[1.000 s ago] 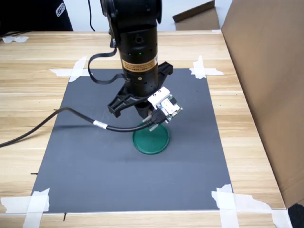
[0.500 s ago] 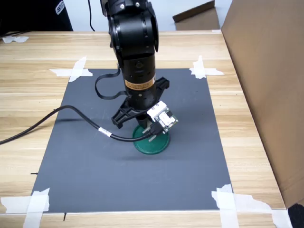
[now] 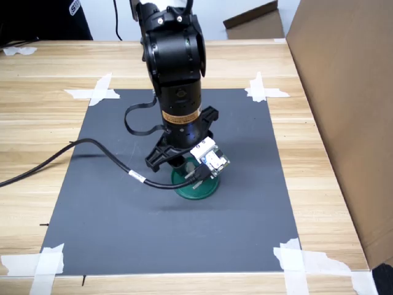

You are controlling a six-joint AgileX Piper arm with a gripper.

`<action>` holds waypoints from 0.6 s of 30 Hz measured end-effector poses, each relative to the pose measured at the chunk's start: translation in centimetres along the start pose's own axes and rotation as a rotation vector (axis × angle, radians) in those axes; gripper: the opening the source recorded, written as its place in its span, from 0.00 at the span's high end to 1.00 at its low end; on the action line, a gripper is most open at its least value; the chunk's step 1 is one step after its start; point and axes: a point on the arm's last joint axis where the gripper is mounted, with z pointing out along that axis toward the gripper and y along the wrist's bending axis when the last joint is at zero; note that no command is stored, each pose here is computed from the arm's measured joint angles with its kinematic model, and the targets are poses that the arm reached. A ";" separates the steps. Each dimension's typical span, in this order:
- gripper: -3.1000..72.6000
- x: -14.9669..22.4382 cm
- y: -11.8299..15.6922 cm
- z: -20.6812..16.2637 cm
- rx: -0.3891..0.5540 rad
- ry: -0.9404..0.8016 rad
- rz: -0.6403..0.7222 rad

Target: Grasp a white terminal and put it in the green lid.

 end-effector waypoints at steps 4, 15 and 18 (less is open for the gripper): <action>0.17 0.0 0.0 -3.0 0.051 -0.074 0.011; 0.41 0.9 0.6 -9.8 0.154 -0.256 0.127; 0.76 1.6 1.1 -11.1 0.162 -0.285 0.175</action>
